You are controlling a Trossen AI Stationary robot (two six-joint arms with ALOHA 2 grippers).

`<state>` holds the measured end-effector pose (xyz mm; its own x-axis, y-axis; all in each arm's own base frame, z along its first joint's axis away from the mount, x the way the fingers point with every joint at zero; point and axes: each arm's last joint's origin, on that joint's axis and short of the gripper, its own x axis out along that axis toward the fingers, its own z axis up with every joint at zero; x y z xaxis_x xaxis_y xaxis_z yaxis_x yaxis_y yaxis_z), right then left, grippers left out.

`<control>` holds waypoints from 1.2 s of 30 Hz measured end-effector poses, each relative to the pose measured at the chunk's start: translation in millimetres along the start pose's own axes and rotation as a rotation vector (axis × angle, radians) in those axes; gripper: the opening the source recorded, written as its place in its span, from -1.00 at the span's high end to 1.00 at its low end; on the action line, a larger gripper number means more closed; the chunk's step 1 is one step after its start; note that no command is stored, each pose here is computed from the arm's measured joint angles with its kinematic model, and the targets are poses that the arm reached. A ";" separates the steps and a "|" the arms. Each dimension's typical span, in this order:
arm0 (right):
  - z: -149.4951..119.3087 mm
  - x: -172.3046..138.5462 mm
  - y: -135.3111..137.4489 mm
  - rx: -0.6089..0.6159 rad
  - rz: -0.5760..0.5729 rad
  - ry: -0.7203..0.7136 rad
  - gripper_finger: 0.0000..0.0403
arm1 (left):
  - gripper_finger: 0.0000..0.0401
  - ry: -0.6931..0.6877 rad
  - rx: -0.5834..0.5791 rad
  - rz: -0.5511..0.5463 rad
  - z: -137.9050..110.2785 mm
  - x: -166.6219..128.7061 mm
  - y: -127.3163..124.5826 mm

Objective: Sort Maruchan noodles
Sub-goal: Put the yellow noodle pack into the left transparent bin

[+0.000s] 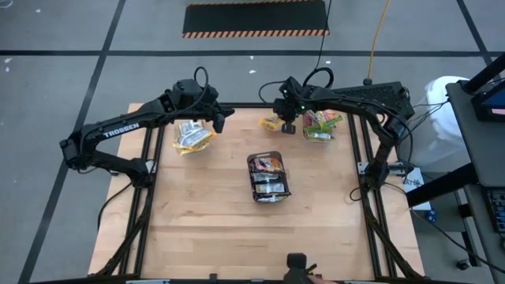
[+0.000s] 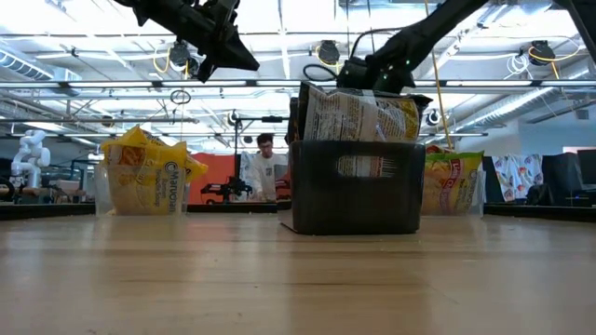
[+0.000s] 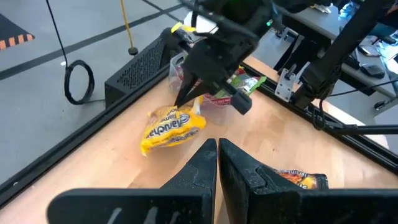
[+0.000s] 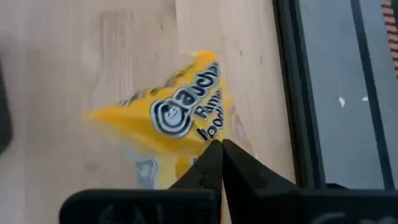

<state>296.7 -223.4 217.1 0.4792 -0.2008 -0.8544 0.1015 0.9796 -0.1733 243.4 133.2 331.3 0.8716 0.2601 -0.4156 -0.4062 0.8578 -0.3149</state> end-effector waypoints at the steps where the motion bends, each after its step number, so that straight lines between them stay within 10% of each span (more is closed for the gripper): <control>1: 2.2 -2.6 1.3 -0.006 -0.004 -0.012 1.00 | 0.89 0.000 -0.006 0.000 -0.1 0.0 -0.1; 15: 37.4 -50.7 16.2 -0.041 -0.091 -0.248 1.00 | 0.89 -0.005 -0.005 0.000 0.9 -11.6 -3.0; 36: 123.2 -91.6 25.3 -0.156 -0.137 -0.611 1.00 | 0.89 -0.172 0.067 0.050 5.2 -105.0 -22.0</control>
<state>362.8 -180.6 351.4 0.8858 -0.2447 -0.3943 0.0912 0.9249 -0.3690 162.3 89.3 386.3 0.8871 0.3701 -0.2758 -0.4359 0.8682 -0.2372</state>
